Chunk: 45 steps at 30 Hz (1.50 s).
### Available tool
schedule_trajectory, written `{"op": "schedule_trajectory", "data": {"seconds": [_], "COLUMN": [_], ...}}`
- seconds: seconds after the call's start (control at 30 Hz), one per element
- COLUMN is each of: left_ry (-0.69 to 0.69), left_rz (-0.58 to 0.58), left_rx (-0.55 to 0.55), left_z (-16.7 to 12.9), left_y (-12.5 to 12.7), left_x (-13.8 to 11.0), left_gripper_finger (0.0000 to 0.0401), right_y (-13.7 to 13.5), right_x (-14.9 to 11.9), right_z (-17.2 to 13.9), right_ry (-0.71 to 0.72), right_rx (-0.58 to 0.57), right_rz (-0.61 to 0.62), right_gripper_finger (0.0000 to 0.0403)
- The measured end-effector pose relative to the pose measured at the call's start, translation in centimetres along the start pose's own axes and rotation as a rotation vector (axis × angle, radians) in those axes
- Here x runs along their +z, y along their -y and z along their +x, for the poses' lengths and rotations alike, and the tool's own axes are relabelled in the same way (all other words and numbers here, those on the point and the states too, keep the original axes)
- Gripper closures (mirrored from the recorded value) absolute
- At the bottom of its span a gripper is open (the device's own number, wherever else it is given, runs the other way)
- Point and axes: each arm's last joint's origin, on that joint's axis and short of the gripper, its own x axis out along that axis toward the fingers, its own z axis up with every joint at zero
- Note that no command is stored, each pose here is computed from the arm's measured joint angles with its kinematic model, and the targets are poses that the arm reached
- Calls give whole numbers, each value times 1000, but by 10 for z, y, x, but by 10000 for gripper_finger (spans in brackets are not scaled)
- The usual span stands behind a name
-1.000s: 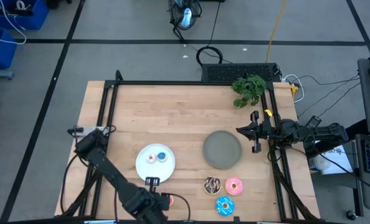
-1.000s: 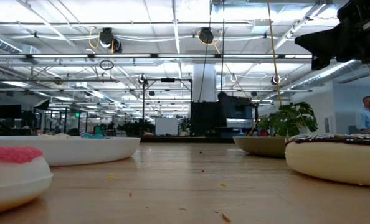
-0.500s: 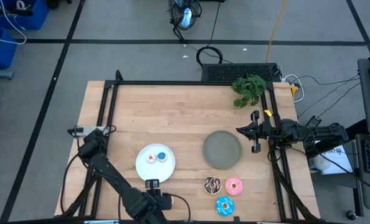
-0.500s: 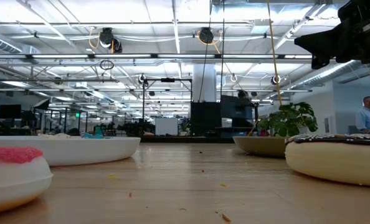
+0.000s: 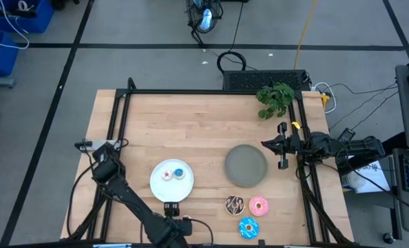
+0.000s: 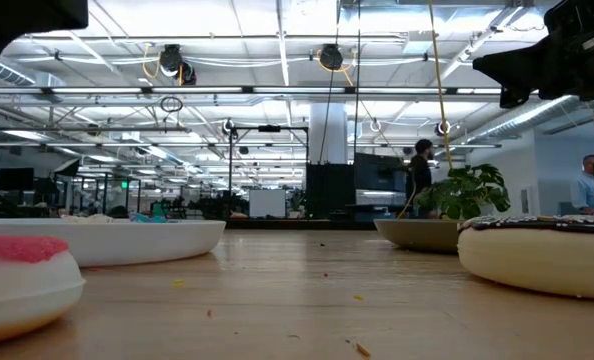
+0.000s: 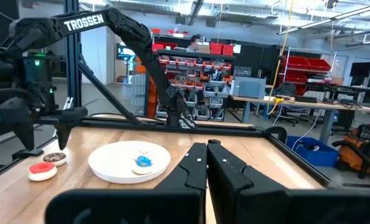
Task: Pick & Place donuts
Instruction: Put the small brown donut on the white plate
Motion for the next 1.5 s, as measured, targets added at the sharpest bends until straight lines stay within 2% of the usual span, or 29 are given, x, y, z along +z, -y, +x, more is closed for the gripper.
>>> {"op": "schedule_trajectory", "data": {"seconds": [0.23, 0.5, 0.8, 1.3, 1.5], "left_ry": [15, 4, -30, -25, -62], "left_rz": [8, 39, 28, 36, 36], "left_rx": [16, 9, -34, -12, -26], "left_z": [-1, 0, 17, 19, 32], "left_y": [-1, -5, -5, -6, -9], "left_x": [0, 4, 0, 0, -4], "left_gripper_finger": [51, 73, 66, 64, 64], "right_y": [0, 0, 0, 0, 0], "right_x": [0, 0, 0, 0, 0], "right_z": [0, 0, 0, 0, 0], "right_ry": [0, 0, 0, 4, 3], "right_rx": [0, 0, 0, 0, 0], "right_rz": [0, 1, 1, 2, 1], "right_gripper_finger": [403, 403, 403, 403, 403]}}
